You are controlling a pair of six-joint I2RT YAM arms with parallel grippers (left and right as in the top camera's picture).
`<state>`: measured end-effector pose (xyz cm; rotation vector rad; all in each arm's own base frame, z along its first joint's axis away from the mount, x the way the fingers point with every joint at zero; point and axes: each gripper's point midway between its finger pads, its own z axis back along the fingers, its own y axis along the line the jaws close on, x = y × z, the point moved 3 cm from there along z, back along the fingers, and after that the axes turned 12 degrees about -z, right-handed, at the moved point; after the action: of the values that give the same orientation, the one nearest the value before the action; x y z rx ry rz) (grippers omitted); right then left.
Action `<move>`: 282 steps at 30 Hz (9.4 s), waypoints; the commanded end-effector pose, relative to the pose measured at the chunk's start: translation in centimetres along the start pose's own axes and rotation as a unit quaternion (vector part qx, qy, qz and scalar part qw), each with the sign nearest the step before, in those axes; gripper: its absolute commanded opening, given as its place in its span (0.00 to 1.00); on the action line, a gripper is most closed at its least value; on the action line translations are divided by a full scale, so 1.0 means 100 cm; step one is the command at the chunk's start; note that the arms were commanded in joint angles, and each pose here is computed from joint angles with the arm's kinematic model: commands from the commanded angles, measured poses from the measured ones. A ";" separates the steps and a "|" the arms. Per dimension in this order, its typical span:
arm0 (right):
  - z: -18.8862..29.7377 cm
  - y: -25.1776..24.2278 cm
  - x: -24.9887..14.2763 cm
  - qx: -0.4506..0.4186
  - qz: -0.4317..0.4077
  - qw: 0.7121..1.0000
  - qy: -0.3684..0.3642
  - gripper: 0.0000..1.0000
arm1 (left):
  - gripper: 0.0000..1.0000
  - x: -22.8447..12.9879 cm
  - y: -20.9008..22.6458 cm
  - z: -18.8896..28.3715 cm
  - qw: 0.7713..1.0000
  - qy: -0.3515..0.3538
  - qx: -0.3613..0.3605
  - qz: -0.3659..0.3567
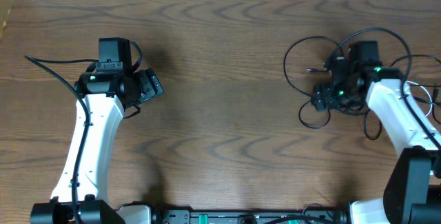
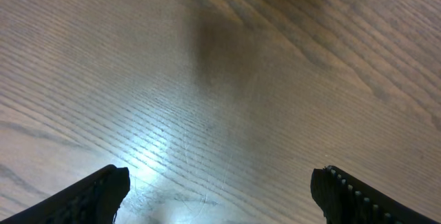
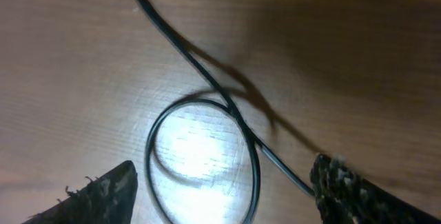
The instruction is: Untangle cables
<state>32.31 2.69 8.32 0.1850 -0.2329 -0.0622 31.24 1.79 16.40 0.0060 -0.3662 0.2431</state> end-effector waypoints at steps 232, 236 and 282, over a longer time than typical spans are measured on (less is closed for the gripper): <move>0.176 -0.108 0.083 -0.018 -0.146 0.944 -0.294 0.59 | 0.99 -0.025 -0.053 0.016 0.986 -0.008 -0.062 -0.153; 0.167 -0.069 0.052 -0.008 -0.097 0.970 -0.222 0.68 | 0.99 -0.026 -0.053 0.016 0.987 -0.007 -0.061 -0.146; 0.183 -0.017 -0.136 -0.018 -0.102 0.958 -0.268 0.99 | 0.99 -0.096 -0.015 0.094 0.967 -0.209 -0.094 -0.117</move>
<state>14.77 -1.18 22.55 0.1478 -0.7569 -0.3209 19.55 -2.61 21.85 -0.1021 -0.7991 -0.0327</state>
